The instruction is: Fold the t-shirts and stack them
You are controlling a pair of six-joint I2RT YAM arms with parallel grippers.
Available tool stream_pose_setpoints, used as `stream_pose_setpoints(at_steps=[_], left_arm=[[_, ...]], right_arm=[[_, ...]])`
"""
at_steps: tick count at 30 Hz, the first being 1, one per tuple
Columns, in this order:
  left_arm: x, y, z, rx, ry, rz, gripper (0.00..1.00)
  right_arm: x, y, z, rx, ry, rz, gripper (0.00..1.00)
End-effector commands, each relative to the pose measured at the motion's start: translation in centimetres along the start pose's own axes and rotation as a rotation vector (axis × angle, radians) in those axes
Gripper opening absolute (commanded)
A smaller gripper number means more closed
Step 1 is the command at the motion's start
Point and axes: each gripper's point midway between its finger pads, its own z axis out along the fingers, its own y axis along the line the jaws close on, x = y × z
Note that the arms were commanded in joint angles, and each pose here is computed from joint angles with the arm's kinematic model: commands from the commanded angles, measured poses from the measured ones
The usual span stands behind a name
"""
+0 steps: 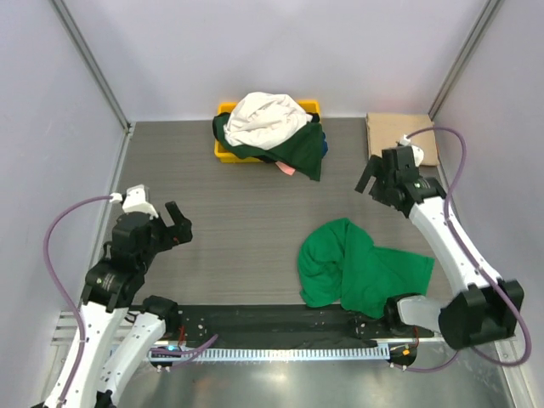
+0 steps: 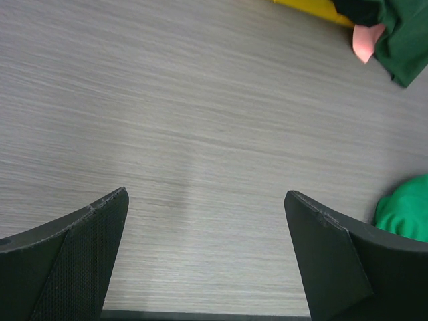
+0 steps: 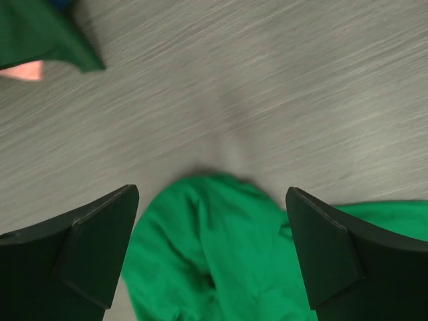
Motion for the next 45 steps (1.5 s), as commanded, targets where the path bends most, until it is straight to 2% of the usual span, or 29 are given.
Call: stream_pose_setpoints(at_steps=[1,3,6,8,10,12,13,14,16,17,18,19,20,21,23,24,25,27,30,31,33,34,35,39,40,42,43,44,45], left_arm=[[-1.4,-1.9,0.2,0.069,-0.004,-0.008,1.00],[-0.7,-2.0,1.7,0.031,0.060,-0.024,1.00],[-0.6,-3.8,4.8,0.046,0.138,-0.025,1.00],[-3.2,-5.0,6.7,0.040,0.104,-0.014,1.00],[-4.1,-5.5,10.7,-0.013,0.124,0.033,1.00],[-7.4,-6.6,13.3,-0.040,0.071,0.055,0.97],[-5.4,-6.3,17.1,-0.092,0.160,0.105,0.94],[-8.7,-7.6,18.3,-0.082,0.108,0.100,0.93],[-9.2,-7.8,22.0,-0.118,0.141,0.107,0.92],[-6.9,-6.8,26.0,-0.167,0.225,0.113,0.92],[-9.8,-8.0,27.2,-0.156,0.185,0.095,0.91],[-9.9,-7.9,28.7,-0.170,0.199,0.095,0.91],[-6.8,-6.4,32.4,-0.217,0.288,0.102,0.88],[-9.6,-7.5,33.1,-0.202,0.249,0.091,0.87],[-6.7,-6.1,37.0,-0.250,0.325,0.112,0.83],[-5.8,-5.6,37.7,-0.273,0.357,0.120,0.82],[-7.2,-6.0,38.4,-0.269,0.322,0.107,0.80],[-4.8,-5.2,40.2,-0.282,0.368,0.097,0.72],[-3.1,-4.9,41.1,-0.285,0.386,0.067,0.61],[-1.8,-4.6,41.1,-0.281,0.416,0.061,0.48],[-1.3,-4.8,41.1,-0.263,0.419,0.037,0.32],[-1.0,-4.7,41.0,-0.267,0.428,0.021,0.06],[-0.2,-4.1,40.8,-0.281,0.448,0.008,0.00],[-0.1,-1.0,38.8,-0.357,0.488,-0.109,0.00],[-2.0,0.5,37.6,-0.393,0.451,-0.179,0.00],[-0.1,4.1,35.4,-0.488,0.493,-0.250,0.00],[-2.9,6.9,33.4,-0.522,0.435,-0.344,0.00],[-2.7,8.4,32.6,-0.541,0.416,-0.424,0.00],[0.0,10.2,30.7,-0.568,0.472,-0.493,0.00]], right_arm=[[-2.2,1.9,-6.0,-0.196,-0.135,0.073,0.98],[0.2,2.9,-5.6,-0.266,-0.047,0.055,0.95],[2.5,4.2,-6.1,-0.339,-0.015,0.065,0.95],[4.8,5.1,-6.2,-0.380,0.014,0.055,0.95],[6.6,5.6,-6.3,-0.402,0.037,0.033,0.96],[8.3,6.3,-6.9,-0.427,0.060,-0.002,0.95],[8.7,6.4,-7.0,-0.436,0.065,-0.009,0.95],[9.1,6.7,-7.3,-0.452,0.072,-0.018,0.96],[9.9,6.8,-7.9,-0.481,0.085,-0.033,0.96],[10.0,6.7,-8.1,-0.492,0.086,-0.034,0.96],[9.9,6.6,-8.3,-0.498,0.078,-0.043,0.95],[9.8,6.5,-8.6,-0.506,0.066,-0.043,0.96],[9.8,6.4,-8.8,-0.510,0.064,-0.049,0.96],[9.7,6.4,-8.9,-0.515,0.059,-0.060,0.96],[9.6,6.5,-9.4,-0.532,0.060,-0.070,0.96],[9.6,6.5,-9.6,-0.537,0.060,-0.076,0.96],[9.7,6.4,-9.7,-0.533,0.064,-0.089,0.96],[9.5,6.2,-10.0,-0.535,0.053,-0.095,0.96],[9.3,5.7,-10.2,-0.523,0.039,-0.108,0.96],[9.3,5.6,-10.1,-0.520,0.037,-0.113,0.97],[9.5,5.4,-10.0,-0.514,0.039,-0.117,0.97],[9.7,5.3,-9.9,-0.509,0.043,-0.120,0.97],[9.8,5.2,-9.8,-0.506,0.047,-0.118,0.97],[10.3,5.0,-10.0,-0.515,0.060,-0.105,0.97],[10.2,5.1,-10.2,-0.525,0.057,-0.100,0.97],[10.5,5.0,-10.4,-0.528,0.065,-0.091,0.96],[10.4,4.9,-10.6,-0.534,0.059,-0.086,0.97],[10.4,4.9,-10.7,-0.536,0.058,-0.081,0.96],[10.5,4.8,-10.7,-0.537,0.060,-0.076,0.96]])
